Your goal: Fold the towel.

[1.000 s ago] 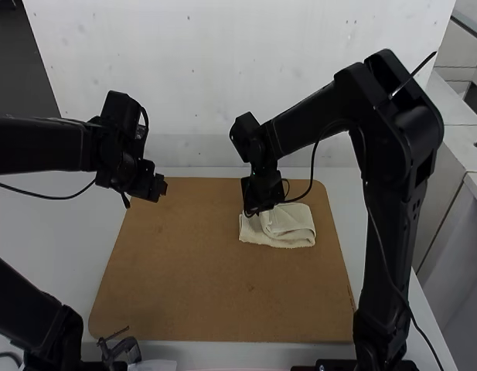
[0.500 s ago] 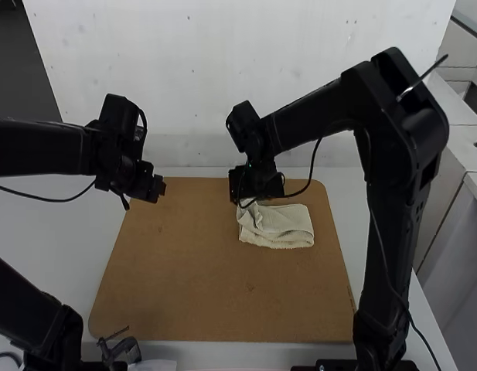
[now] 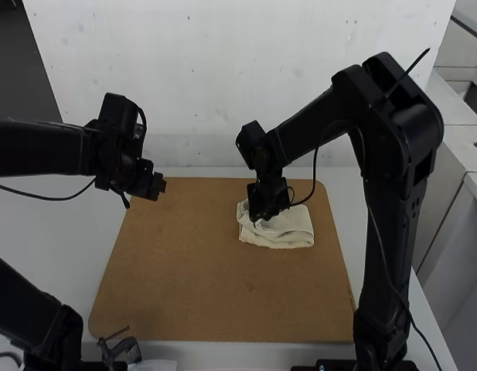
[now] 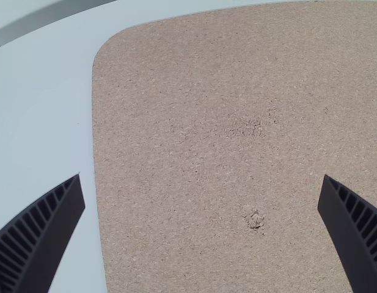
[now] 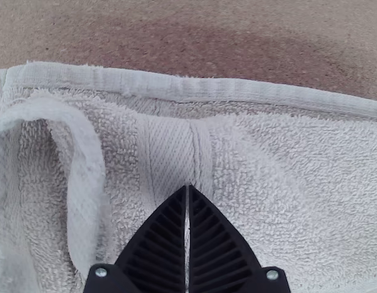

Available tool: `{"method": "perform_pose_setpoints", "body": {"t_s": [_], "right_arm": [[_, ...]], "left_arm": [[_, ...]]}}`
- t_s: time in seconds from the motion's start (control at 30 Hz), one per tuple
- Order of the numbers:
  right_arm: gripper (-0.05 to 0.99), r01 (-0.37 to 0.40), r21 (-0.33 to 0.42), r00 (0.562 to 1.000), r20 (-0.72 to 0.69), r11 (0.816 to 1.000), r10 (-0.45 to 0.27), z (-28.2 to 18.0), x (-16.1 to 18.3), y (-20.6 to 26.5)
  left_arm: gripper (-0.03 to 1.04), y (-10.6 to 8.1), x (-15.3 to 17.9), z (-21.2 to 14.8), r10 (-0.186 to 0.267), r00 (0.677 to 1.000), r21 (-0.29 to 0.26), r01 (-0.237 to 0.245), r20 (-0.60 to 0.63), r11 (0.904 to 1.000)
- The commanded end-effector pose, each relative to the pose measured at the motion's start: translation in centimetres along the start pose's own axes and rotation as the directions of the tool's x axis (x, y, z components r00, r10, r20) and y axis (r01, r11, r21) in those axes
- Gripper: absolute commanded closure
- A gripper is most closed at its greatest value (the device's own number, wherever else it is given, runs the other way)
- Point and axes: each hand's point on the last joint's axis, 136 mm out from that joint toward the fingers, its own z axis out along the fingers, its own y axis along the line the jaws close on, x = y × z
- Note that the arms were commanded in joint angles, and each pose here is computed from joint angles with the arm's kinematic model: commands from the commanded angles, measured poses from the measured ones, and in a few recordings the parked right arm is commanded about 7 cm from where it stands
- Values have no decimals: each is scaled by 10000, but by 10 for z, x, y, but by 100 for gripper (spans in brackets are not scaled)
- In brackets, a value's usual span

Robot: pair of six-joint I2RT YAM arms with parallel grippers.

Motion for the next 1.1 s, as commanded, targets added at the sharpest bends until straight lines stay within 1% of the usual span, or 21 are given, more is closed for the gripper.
{"method": "perform_pose_setpoints", "body": {"t_s": [0.0, 0.23, 0.4, 0.53, 0.73, 0.77, 0.8, 0.87, 0.9, 0.97, 1.0, 1.07], "right_arm": [[92, 379, -158, 9986, 387, 9992, -373, -4, -6, 20], [92, 1093, -659, 9912, 826, 9918, -1038, -17, -8, 62], [92, 1467, -722, 9851, 1007, 9865, -1392, -25, -9, 80], [92, 1506, -662, 9850, 946, 9864, -1441, -22, -8, 81], [91, 1074, -272, 9891, 1046, 9938, -1040, -22, -17, 57], [85, 939, -251, 9894, 1133, 9953, -905, -25, -22, 51], [77, 834, -255, 9893, 1219, 9962, -797, -29, -25, 46], [56, 579, -196, 9898, 1314, 9981, -548, -36, -31, 33], [41, 330, -191, 9887, 1471, 9993, -299, -41, -37, 24], [14, 60, -137, 9860, 1669, 9999, -36, -49, -45, 7], [8, -111, -98, 9845, 1748, 9999, 127, -52, -47, -2], [0, -504, -29, 9805, 1898, 9987, 500, -56, -51, -23]], "left_arm": [[3, -1, -6, -3, 132, 9997, -19, -132, 226, 9999], [3, 1, -5, -3, 101, 9997, -64, -100, 204, 9999], [3, 1, -5, -2, 101, 9997, -64, -100, 204, 9999], [3, 0, -4, -2, 118, 9998, -54, -117, 176, 9999], [3, 2, -3, -1, 94, 9998, -84, -93, 199, 9999], [3, 2, -3, -1, 80, 9997, -79, -79, 212, 9999], [3, 3, -4, -1, 78, 9997, -95, -75, 227, 9999], [3, 3, -6, -2, 65, 9995, -75, -63, 316, 10000], [3, 3, -7, -4, 60, 9994, -60, -58, 346, 10000], [3, 2, -10, -6, 28, 9988, 57, -31, 479, 10000], [3, 3, -11, -7, -15, 9986, 42, 13, 534, 10000], [3, 5, -15, -11, -80, 9975, 57, 76, 709, 10000]]}}
